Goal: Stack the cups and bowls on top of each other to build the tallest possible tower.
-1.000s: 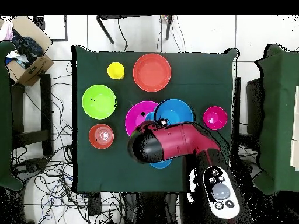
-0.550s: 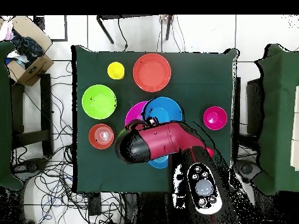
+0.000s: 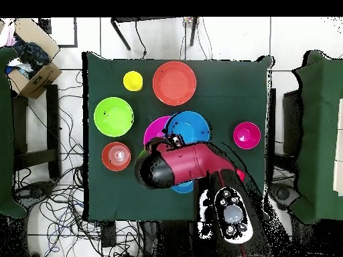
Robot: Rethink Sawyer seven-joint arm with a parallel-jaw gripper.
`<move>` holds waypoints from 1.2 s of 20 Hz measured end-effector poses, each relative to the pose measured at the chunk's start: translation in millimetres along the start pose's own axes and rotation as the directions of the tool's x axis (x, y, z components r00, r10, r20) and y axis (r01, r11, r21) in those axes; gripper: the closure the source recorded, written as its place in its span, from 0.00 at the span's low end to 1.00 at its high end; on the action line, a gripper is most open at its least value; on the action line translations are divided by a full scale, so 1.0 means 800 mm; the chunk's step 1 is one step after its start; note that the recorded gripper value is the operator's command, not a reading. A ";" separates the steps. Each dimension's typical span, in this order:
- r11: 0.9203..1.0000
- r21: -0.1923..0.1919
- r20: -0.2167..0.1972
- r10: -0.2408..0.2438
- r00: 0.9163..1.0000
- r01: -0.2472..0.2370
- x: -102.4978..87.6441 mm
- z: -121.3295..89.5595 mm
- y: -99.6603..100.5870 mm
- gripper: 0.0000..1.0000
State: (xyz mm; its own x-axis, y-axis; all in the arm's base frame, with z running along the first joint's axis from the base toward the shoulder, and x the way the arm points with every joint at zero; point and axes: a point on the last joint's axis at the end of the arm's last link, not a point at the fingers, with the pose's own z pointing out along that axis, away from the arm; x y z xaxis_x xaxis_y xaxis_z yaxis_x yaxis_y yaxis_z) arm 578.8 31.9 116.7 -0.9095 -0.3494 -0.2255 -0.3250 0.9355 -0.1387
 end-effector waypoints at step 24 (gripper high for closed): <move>0.999 0.006 -0.003 0.037 0.999 -0.037 0.003 0.005 0.017 1.00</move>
State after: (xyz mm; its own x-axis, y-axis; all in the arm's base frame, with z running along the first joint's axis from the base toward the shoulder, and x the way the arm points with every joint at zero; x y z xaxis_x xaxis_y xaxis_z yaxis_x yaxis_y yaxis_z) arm 573.1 43.9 110.3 -0.9216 -0.3146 -0.2273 -0.2899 0.9474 -0.1357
